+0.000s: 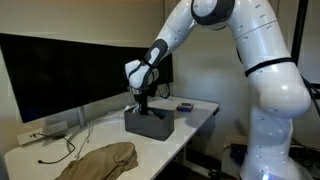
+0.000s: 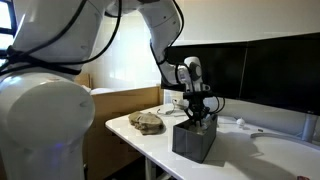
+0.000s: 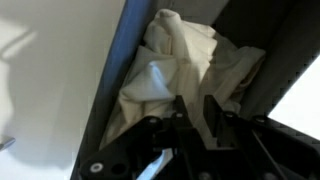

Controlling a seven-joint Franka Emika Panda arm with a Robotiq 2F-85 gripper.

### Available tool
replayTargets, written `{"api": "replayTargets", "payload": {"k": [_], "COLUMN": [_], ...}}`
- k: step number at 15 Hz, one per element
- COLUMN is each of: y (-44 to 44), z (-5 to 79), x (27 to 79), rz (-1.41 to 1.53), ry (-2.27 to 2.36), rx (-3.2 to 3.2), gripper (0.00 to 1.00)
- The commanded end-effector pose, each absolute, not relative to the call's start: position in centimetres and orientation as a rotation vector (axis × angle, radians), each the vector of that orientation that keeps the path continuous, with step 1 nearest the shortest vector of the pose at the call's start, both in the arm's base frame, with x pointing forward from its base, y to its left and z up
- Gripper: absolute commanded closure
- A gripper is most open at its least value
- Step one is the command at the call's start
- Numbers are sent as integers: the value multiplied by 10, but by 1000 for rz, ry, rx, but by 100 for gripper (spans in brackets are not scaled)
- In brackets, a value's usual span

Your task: Pick up the clothes from the table and put them in the box

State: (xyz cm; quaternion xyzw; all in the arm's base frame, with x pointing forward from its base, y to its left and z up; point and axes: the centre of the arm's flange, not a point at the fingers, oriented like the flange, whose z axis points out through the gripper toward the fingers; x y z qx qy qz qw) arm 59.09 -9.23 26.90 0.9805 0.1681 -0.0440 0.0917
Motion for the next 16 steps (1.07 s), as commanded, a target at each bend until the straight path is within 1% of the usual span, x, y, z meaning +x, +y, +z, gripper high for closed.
{"api": "replayTargets", "payload": {"k": [1,3,5,6,7,11,12,13,14,16], "y": [-97,-97,-99,-101,-103,-108,-110,-112,-114,-122], "z": [246,247,251,253,256,276,284,290,298,312], "x": [578,576,575,575,574,571,571,571,571,574], "rz": [-187,-191,-184,-176,-169,-66,-26,8,71,166], "ry": [516,510,505,504,502,467,456,453,427,377], "rx": [2948,2961,2972,2977,2981,2955,2952,2949,2942,2944], "gripper": [94,96,92,92,91,94,67,68,66,54]}}
